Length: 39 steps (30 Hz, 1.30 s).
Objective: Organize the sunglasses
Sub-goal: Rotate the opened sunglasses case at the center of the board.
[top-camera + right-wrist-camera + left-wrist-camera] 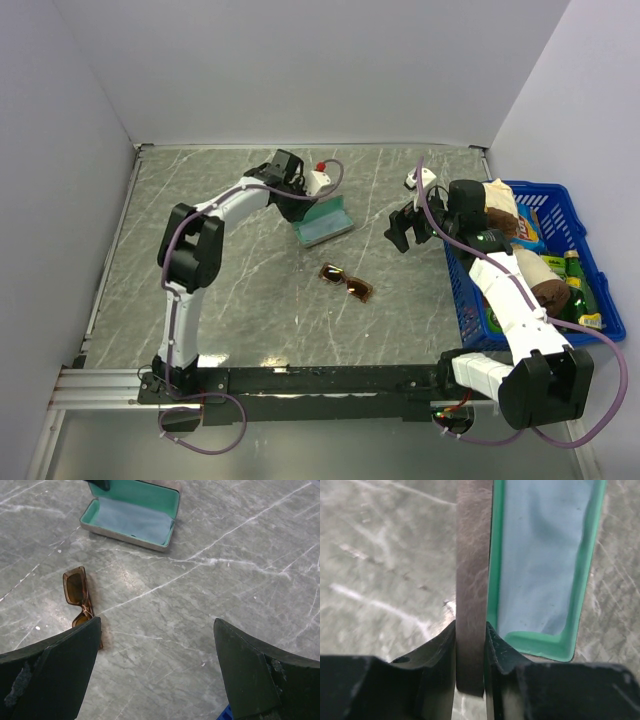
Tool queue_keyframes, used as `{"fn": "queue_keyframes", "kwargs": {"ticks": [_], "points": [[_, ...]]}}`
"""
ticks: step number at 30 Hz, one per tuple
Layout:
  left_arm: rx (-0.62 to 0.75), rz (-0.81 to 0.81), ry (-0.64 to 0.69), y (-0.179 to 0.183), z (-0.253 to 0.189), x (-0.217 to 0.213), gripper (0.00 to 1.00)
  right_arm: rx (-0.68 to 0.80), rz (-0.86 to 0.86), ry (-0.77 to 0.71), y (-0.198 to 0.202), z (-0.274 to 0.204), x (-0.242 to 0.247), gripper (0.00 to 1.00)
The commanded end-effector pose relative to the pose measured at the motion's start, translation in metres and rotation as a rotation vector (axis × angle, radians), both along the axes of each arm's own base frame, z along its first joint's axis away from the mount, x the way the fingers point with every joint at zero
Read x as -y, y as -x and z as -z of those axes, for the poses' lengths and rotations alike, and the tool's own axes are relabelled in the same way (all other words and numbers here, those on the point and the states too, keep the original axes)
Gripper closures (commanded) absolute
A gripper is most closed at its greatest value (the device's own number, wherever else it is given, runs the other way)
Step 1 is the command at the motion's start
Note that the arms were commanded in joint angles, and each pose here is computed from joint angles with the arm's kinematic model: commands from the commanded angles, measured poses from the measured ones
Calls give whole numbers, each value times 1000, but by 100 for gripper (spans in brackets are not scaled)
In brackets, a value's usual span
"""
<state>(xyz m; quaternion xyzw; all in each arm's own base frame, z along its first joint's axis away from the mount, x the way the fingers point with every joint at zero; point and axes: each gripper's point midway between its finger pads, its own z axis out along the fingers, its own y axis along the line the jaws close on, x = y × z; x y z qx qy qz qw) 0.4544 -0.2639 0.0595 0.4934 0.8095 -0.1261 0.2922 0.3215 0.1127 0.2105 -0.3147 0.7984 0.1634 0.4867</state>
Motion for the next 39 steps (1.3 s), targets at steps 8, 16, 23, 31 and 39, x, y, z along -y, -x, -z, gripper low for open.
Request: {"fn": "queue_keyframes", "kwargs": {"ticks": [8,16,23,31,39], "points": [[227,-166,42,-4,-70,-5,84,67,-8,-10,-6,-24,-1,0],[259,-319,-25,-2,-68,-18,94,74,-6,-12,-5,-26,0,0],[324,-472,-92,-4,-64,-48,91,72,-10,-15,-4,-26,-1,0],[373,-556,-136,0,-58,-70,89,70,-11,-13,-4,-25,-1,0],[388,-585,-152,4,-54,-80,68,68,-12,-11,-5,-24,-1,0]]}}
